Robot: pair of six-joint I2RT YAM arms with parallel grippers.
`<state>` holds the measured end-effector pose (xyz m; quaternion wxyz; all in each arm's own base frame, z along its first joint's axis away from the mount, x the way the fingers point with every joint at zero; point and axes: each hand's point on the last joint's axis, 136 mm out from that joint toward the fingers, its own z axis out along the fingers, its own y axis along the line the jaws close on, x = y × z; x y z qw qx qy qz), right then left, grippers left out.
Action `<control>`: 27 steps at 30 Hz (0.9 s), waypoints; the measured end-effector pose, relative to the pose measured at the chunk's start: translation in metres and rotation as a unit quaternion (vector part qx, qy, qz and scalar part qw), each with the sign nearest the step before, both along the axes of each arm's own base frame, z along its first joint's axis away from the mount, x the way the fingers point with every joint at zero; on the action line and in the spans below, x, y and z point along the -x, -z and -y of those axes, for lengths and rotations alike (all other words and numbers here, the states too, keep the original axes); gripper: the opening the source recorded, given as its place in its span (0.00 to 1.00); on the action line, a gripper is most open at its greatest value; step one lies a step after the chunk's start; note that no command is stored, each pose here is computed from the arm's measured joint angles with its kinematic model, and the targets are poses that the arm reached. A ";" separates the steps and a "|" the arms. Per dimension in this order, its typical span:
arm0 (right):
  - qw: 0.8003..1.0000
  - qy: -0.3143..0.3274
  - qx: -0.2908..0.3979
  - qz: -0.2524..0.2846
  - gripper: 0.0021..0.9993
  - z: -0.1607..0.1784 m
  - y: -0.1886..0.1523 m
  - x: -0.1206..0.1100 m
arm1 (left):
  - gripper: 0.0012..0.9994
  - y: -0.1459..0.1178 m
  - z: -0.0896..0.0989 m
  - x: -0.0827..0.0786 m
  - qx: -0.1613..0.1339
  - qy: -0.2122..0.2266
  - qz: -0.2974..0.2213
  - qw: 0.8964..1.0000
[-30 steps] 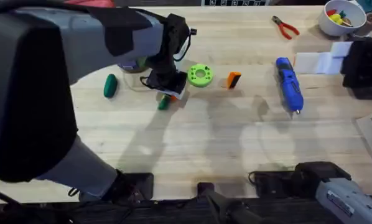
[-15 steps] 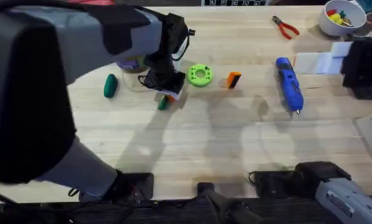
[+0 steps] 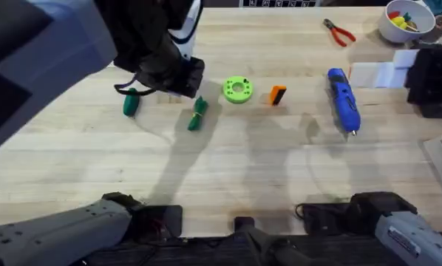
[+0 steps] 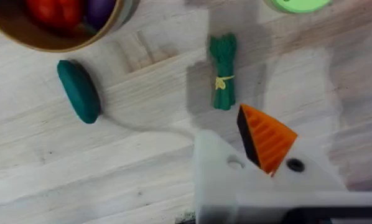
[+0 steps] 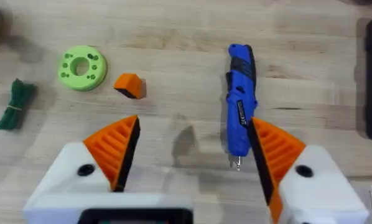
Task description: Pick up the gripper from the table and insert it into the empty holder that is missing its gripper. Then pick up a screw, insert it into the mounting hole, and use the screwdriver to tighten it. Finally, clean up the table by picking up the vegetable and placing it into the bucket.
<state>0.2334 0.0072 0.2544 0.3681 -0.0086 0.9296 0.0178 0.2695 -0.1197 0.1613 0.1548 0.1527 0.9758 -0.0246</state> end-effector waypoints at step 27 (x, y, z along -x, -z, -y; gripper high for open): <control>1.000 0.000 0.000 -0.029 0.99 0.000 0.010 0.011 | 0.99 -0.038 -0.053 -0.008 0.003 -0.084 0.074 0.994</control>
